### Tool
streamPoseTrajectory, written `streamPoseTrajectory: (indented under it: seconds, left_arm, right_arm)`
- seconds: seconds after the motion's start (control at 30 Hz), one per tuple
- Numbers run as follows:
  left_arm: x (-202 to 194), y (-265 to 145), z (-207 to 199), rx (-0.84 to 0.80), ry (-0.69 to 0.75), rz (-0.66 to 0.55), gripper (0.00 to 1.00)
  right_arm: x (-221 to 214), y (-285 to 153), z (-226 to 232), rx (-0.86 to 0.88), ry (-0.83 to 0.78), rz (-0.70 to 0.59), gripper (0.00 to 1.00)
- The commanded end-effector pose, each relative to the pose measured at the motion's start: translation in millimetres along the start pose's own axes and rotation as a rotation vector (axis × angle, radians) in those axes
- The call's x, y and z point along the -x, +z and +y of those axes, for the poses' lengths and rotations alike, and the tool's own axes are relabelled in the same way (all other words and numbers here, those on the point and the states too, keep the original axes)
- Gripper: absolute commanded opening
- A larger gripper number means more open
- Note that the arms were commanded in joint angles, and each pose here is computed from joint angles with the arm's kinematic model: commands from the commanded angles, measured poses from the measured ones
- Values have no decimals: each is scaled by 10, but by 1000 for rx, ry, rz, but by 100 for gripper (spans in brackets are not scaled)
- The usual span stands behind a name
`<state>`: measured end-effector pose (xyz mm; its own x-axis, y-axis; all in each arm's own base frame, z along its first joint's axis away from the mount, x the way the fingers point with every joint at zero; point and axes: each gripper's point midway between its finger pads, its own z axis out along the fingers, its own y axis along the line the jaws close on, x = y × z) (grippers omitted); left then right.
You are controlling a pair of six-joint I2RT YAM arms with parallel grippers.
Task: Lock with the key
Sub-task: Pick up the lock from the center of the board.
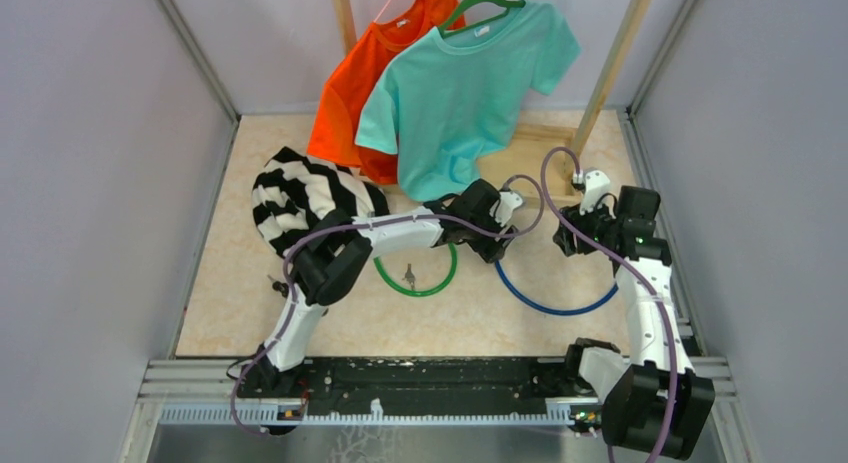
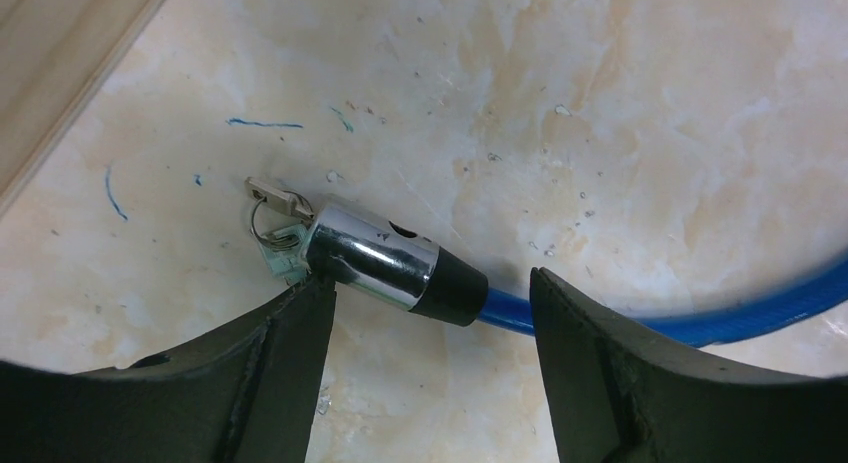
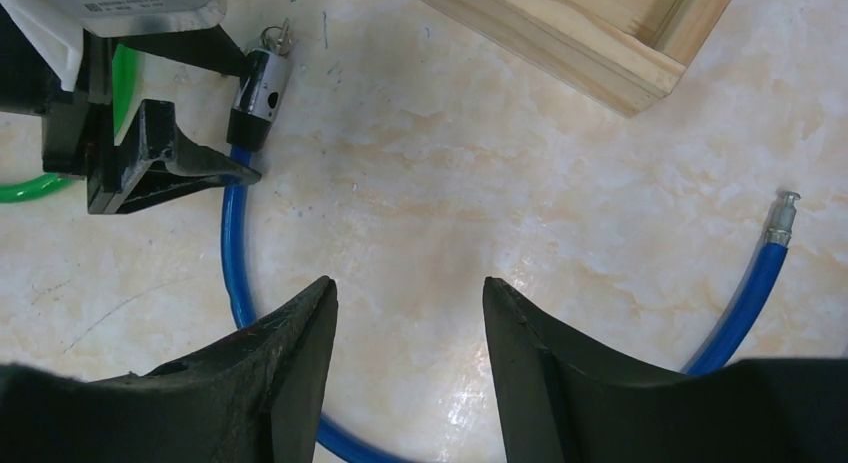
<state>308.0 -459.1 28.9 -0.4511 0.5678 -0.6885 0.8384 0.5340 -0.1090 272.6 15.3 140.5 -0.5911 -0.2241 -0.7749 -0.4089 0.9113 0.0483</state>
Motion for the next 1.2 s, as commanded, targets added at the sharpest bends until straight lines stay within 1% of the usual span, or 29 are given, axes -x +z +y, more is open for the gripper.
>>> streamPoseTrajectory:
  seconds: [0.0, 0.17, 0.3, 0.5, 0.6, 0.73, 0.83, 0.97, 1.17]
  left_arm:
    - [-824, 205, 137, 77, 46, 237, 76]
    - [-999, 138, 113, 71, 125, 282, 67]
    - [-1086, -3, 118, 63, 171, 300, 60]
    - [-963, -119, 223, 87, 180, 256, 55]
    - [-896, -94, 314, 83, 136, 243, 55]
    - [-865, -40, 392, 73, 74, 247, 62]
    - [-892, -30, 399, 70, 42, 264, 65]
    - [-929, -16, 408, 78, 41, 265, 64]
    - [-1039, 0, 367, 64, 25, 288, 57]
  right_arm:
    - [165, -47, 53, 15, -26, -66, 55]
    - [189, -57, 58, 17, -27, -71, 55]
    - [193, -74, 49, 10, -32, -71, 55]
    - [167, -101, 49, 0, -36, -61, 55]
    - [158, -121, 53, -6, -36, -61, 55]
    - [156, -155, 37, -24, -41, -57, 55]
    - [134, -183, -59, -82, -30, -35, 55]
    - [62, -217, -236, -169, 6, 20, 55]
    - [-25, -238, -423, -238, 46, 67, 56]
